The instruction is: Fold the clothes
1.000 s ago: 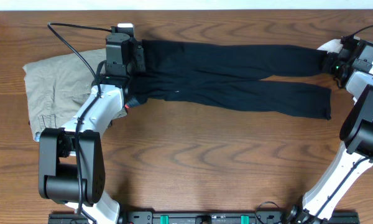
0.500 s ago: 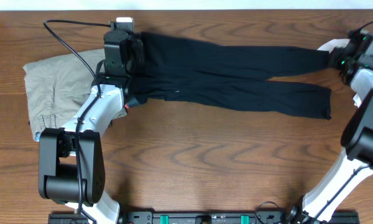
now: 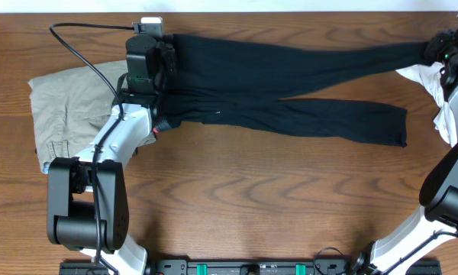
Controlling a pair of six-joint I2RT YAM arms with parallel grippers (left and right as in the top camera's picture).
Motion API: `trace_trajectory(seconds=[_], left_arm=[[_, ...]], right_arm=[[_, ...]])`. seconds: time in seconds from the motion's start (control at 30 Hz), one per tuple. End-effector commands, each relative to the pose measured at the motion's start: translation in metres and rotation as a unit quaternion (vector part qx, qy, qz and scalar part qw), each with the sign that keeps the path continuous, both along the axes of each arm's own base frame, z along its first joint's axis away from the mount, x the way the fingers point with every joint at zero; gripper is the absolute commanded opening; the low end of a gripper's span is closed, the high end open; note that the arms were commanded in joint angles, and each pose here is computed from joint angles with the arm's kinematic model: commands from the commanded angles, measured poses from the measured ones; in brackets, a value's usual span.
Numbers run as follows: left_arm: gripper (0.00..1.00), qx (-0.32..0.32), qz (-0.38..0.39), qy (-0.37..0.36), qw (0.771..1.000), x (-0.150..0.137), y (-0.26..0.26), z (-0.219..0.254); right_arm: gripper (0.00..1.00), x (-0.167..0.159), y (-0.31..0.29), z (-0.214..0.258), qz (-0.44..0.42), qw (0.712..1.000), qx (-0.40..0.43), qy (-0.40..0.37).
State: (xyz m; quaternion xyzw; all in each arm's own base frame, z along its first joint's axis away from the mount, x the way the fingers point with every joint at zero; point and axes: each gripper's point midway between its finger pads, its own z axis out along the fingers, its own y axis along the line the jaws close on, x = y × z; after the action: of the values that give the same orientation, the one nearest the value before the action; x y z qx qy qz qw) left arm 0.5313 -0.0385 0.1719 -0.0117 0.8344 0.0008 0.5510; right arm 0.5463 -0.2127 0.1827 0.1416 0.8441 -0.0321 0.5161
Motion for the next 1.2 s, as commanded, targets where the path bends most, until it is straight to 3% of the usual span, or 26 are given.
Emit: trace_trajectory(seconds=[0.0, 0.37, 0.53, 0.6, 0.63, 0.7, 0.8, 1.0, 1.17], left_arm=[[0.06, 0.010, 0.014, -0.019, 1.000, 0.001, 0.012, 0.018], [0.06, 0.010, 0.024, -0.036, 0.999, 0.004, 0.018, 0.025], [0.06, 0.002, 0.027, -0.023, 0.999, 0.005, 0.018, 0.013], [0.13, -0.005, 0.030, -0.007, 1.000, 0.005, 0.018, 0.000], [0.21, -0.004, 0.031, 0.001, 1.000, 0.004, 0.018, -0.005], [0.52, -0.004, 0.031, 0.013, 0.999, 0.004, 0.018, -0.015], [0.76, -0.003, 0.033, 0.018, 0.999, 0.005, 0.020, -0.021], [0.79, -0.002, 0.034, 0.031, 0.999, 0.001, 0.022, -0.024], [0.79, -0.011, 0.002, 0.111, 0.994, -0.027, 0.011, -0.043]], right_arm=[[0.01, 0.002, -0.003, 0.003, -0.004, 1.000, -0.013, -0.006], [0.01, 0.019, -0.008, 0.019, -0.002, 0.997, -0.035, -0.062], [0.04, 0.021, -0.004, -0.028, 0.005, 1.000, -0.014, -0.016], [0.08, 0.013, -0.001, -0.066, 0.011, 0.999, 0.000, 0.040], [0.08, 0.007, 0.001, -0.084, 0.016, 0.998, 0.003, 0.068], [0.09, -0.008, 0.003, -0.118, 0.019, 0.991, 0.009, 0.130], [0.10, -0.028, 0.001, -0.140, 0.006, 0.983, 0.015, 0.183], [0.13, -0.039, 0.001, -0.128, 0.006, 0.981, 0.022, 0.195], [0.19, -0.051, 0.013, -0.093, 0.019, 0.981, 0.032, 0.192]])
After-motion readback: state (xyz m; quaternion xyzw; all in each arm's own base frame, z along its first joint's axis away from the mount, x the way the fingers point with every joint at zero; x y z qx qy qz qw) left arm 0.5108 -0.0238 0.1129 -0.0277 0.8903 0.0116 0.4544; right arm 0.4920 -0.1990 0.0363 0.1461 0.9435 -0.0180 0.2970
